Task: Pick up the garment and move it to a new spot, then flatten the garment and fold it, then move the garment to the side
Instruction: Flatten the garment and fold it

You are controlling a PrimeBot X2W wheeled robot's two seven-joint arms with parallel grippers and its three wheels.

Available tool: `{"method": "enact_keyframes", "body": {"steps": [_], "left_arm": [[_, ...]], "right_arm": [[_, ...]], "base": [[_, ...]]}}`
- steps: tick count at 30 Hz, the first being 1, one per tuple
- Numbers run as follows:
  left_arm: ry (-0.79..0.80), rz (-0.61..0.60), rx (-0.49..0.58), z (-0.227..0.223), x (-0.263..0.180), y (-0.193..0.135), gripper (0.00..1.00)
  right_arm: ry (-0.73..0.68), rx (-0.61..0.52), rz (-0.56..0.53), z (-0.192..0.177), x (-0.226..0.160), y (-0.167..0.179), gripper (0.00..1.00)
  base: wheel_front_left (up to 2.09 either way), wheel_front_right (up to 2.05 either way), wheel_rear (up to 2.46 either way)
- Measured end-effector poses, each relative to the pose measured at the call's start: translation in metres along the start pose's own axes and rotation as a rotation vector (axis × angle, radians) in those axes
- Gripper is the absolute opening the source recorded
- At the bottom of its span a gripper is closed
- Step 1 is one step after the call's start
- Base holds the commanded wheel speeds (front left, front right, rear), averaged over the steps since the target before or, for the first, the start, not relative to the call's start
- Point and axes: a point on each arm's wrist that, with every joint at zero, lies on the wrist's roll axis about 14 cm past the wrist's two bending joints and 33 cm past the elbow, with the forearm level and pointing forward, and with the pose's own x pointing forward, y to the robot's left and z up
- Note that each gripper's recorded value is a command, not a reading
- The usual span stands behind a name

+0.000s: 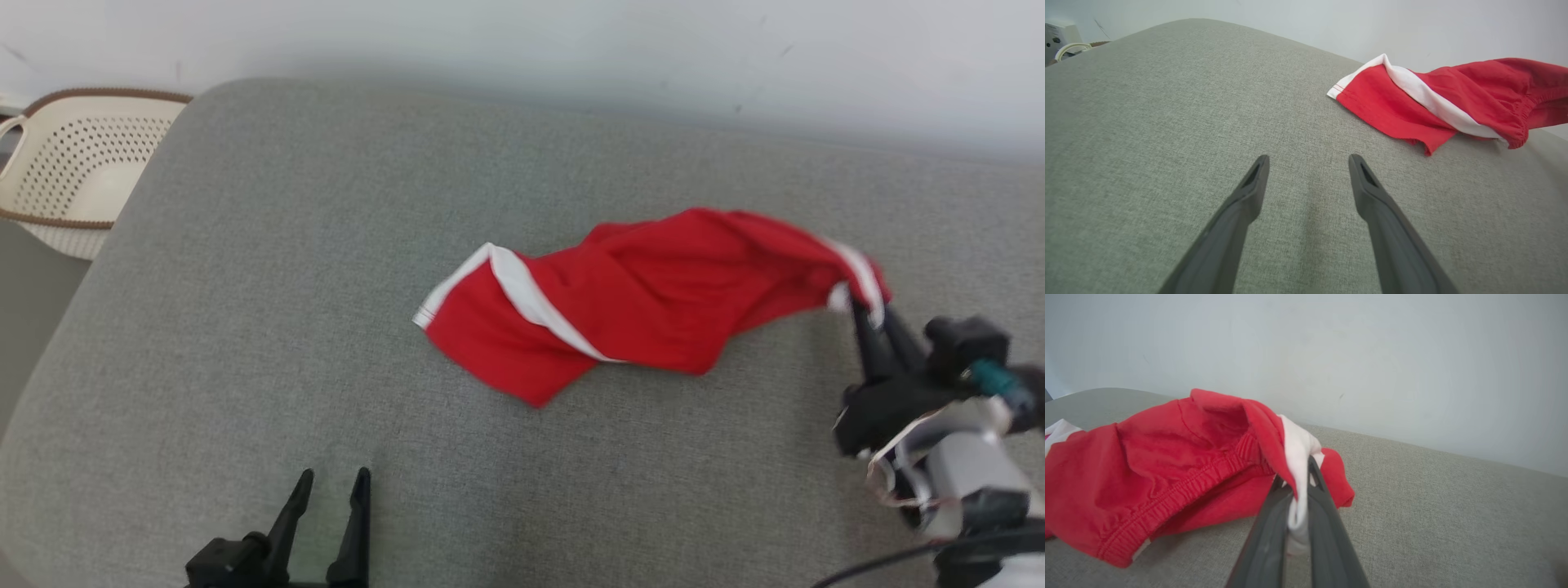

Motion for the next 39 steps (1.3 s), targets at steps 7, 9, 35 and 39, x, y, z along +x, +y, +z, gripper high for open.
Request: {"method": "enact_keyframes", "body": {"steps": [7,9,35,39], "left_arm": [[0.017,-0.031,0.001,-0.005,0.006,-0.01,1.0],[0.017,-0.021,-0.003,-0.004,0.007,-0.008,1.0],[0.012,-0.034,-0.002,-0.003,0.007,-0.013,1.0],[0.015,-0.022,0.001,-0.004,0.005,-0.009,1.0]], "right_arm": [[0.094,-0.073,-0.135,-0.014,0.023,-0.074,1.0],[0.113,-0.086,-0.168,-0.016,0.029,-0.089,1.0],[0.069,0.076,0.077,-0.032,0.003,0.03,1.0],[0.105,0.1,0.149,-0.045,-0.002,0.055,1.0]], "base": [[0.0,0.0,0.0],[0.0,0.0,0.0],[0.0,0.0,0.0],[0.0,0.0,0.0]]}}
